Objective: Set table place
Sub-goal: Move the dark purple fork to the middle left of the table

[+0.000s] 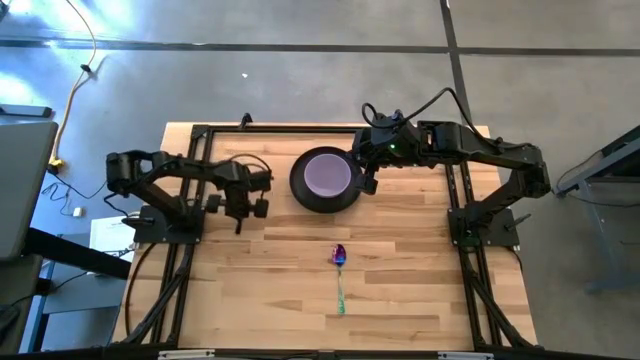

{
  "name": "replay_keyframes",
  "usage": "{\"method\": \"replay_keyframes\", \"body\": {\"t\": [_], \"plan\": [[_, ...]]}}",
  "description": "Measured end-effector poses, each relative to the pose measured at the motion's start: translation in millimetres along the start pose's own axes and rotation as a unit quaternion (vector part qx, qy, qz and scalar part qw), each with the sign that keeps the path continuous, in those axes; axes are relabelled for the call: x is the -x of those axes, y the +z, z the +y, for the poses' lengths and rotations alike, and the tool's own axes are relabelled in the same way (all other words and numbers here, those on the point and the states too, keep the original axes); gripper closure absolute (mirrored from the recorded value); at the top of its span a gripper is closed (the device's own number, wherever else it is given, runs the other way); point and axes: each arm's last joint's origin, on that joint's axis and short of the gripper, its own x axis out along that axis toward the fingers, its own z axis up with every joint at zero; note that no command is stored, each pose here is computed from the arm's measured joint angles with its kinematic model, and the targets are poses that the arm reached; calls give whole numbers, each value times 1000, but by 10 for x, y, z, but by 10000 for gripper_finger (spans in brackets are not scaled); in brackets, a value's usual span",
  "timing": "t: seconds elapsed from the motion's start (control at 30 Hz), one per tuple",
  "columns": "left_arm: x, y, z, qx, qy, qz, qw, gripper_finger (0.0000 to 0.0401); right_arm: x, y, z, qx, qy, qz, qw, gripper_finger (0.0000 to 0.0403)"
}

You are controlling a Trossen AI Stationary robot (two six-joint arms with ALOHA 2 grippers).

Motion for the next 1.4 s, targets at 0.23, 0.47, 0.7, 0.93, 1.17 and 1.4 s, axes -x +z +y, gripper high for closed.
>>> {"method": "replay_keyframes", "body": {"t": [0.23, 0.47, 0.7, 0.93, 1.17, 1.4], "plan": [[-74, -353, -205, 1, -36, 2, 999, 394, 0, 0, 1, 0, 0, 0, 1000, 403], [-118, -593, -325, 12, -70, -8, 997, 394, 1, -9, 0, 1, 0, 5, 1000, 403], [-124, -620, -336, 16, -73, -13, 997, 394, 0, -12, 1, 7, 0, 6, 1000, 403], [-120, -618, -366, 13, -89, -16, 996, 394, 0, -12, 1, 11, 0, 6, 1000, 403], [-119, -617, -371, 12, -91, -16, 996, 393, 0, -12, 1, 11, 1, 6, 1000, 403], [-120, -616, -369, 7, -90, -17, 996, 393, 0, -12, 1, 11, 0, 6, 1000, 403]]}}
